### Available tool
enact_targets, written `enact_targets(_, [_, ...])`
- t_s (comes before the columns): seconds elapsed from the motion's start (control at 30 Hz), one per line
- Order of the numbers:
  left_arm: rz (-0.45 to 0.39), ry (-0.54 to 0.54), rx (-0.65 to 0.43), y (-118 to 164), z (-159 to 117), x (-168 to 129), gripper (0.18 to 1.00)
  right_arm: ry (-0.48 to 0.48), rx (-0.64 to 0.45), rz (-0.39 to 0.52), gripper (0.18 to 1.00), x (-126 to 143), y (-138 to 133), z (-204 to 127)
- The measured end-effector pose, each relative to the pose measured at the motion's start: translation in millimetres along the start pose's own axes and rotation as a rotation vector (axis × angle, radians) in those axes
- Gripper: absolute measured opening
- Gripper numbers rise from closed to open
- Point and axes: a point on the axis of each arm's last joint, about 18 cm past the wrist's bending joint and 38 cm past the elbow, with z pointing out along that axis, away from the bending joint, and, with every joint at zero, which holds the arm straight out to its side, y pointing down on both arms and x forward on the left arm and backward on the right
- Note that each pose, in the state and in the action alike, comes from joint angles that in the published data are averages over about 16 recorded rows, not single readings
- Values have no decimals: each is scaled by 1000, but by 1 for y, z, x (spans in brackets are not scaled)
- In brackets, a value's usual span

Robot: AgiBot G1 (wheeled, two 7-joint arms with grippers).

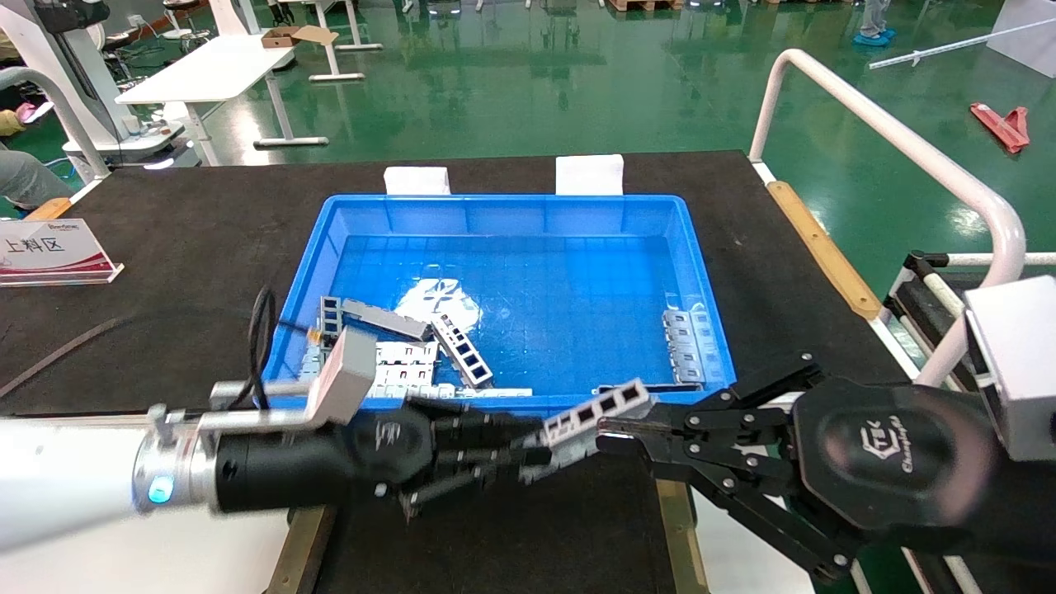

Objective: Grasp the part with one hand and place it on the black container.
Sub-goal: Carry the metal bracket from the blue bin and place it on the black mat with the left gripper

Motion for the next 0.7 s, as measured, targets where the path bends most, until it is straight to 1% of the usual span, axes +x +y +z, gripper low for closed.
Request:
enact_targets(0.13, [-56,-4,-30,29,-3,19,321,0,0,0,191,0,0,0])
enact_targets(0.3, [-133,-56,-71,66,-2,39,321,0,0,0,191,0,0,0])
enact_targets(0.5, [-234,-172,-123,108,4,56,321,0,0,0,191,0,0,0])
enact_targets(0.7, [-341,-310,-151,141,16,61,320,0,0,0,191,0,0,0])
